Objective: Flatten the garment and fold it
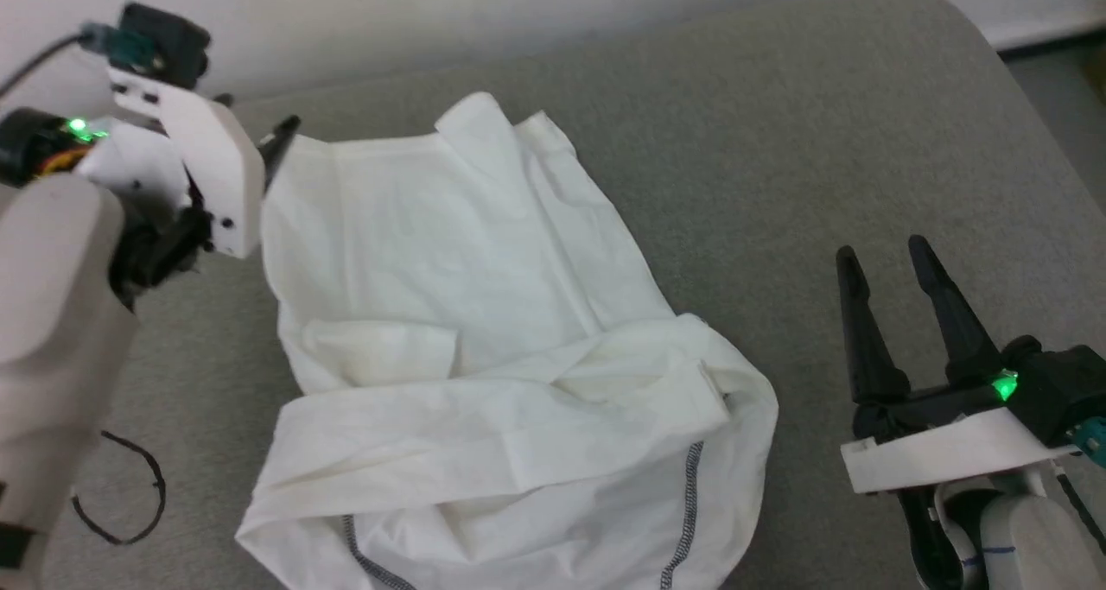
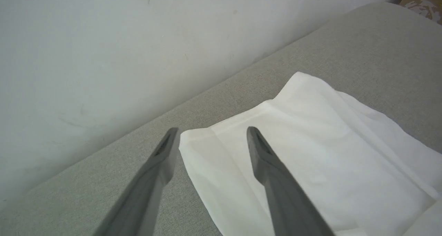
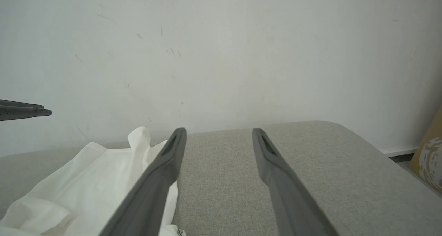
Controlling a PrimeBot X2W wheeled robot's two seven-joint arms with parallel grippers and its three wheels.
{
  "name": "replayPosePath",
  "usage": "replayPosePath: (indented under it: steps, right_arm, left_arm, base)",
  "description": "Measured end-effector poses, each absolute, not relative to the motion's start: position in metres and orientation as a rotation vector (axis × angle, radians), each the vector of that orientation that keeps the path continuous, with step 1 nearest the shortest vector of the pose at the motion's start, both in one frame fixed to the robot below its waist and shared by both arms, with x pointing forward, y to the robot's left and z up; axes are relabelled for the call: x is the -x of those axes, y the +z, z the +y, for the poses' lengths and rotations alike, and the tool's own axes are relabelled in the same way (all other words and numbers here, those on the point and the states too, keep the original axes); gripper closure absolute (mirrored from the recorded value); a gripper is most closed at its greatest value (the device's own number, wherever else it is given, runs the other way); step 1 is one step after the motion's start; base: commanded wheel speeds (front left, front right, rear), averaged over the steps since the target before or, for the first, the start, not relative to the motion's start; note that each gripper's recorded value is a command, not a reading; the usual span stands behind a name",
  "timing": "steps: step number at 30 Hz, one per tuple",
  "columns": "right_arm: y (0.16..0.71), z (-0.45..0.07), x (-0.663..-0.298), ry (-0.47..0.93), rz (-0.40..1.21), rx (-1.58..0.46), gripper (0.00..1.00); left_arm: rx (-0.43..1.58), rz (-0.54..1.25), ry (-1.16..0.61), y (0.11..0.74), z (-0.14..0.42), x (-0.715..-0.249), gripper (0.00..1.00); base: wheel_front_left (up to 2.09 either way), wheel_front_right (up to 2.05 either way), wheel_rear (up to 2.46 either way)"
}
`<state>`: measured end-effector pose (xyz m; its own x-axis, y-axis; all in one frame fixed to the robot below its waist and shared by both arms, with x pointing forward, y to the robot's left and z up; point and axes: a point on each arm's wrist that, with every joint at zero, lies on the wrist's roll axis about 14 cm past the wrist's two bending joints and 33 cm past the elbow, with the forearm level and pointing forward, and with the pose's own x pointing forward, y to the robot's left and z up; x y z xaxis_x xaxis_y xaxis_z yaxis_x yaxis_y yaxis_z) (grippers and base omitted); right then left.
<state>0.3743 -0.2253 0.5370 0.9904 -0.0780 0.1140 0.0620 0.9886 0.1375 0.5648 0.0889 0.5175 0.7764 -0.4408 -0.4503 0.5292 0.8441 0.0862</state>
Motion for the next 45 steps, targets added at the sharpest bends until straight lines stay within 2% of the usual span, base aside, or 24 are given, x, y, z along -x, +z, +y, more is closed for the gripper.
replayPosePath:
  steps: [8, 22, 23, 24, 29, 34, 39, 45]
  right_arm:
    - [0.499, -0.24, -0.379, -0.129, -0.034, -0.139, 0.0]
    - [0.451, -0.261, -0.379, -0.206, 0.095, -0.118, 0.0]
    - [0.45, -0.262, -0.38, -0.209, 0.096, -0.115, 0.0]
    - [0.45, -0.263, -0.381, -0.21, 0.096, -0.111, 0.0]
    - [0.455, -0.261, -0.394, -0.182, 0.081, -0.066, 0.0]
    - [0.477, -0.255, -0.416, -0.095, 0.066, 0.0, 0.0]
    - [0.501, -0.231, -0.452, 0.083, 0.118, 0.025, 0.0]
    - [0.497, -0.184, -0.497, 0.315, 0.335, 0.033, 0.0]
  left_arm:
    - [-0.288, 0.748, -0.498, 0.436, 0.107, -0.597, 0.0]
    - [-0.303, 0.945, -0.487, 0.366, 0.109, -0.628, 0.0]
    - [-0.3, 0.959, -0.489, 0.364, 0.109, -0.628, 0.58]
    - [-0.288, 0.96, -0.489, 0.364, 0.108, -0.629, 1.0]
    - [-0.251, 0.912, -0.485, 0.368, 0.108, -0.63, 1.0]
    - [-0.235, 0.833, -0.454, 0.378, 0.117, -0.625, 1.0]
    - [-0.239, 0.717, -0.437, 0.404, 0.13, -0.62, 1.0]
    - [-0.251, 0.609, -0.467, 0.429, 0.136, -0.602, 1.0]
  base:
    - [0.0, 0.0, 0.0]
    - [0.0, 0.0, 0.0]
    - [0.0, 0.0, 0.0]
    - [0.0, 0.0, 0.0]
    - [0.0, 0.0, 0.0]
    - [0.0, 0.0, 0.0]
    - [0.0, 0.0, 0.0]
    - [0.0, 0.0, 0.0]
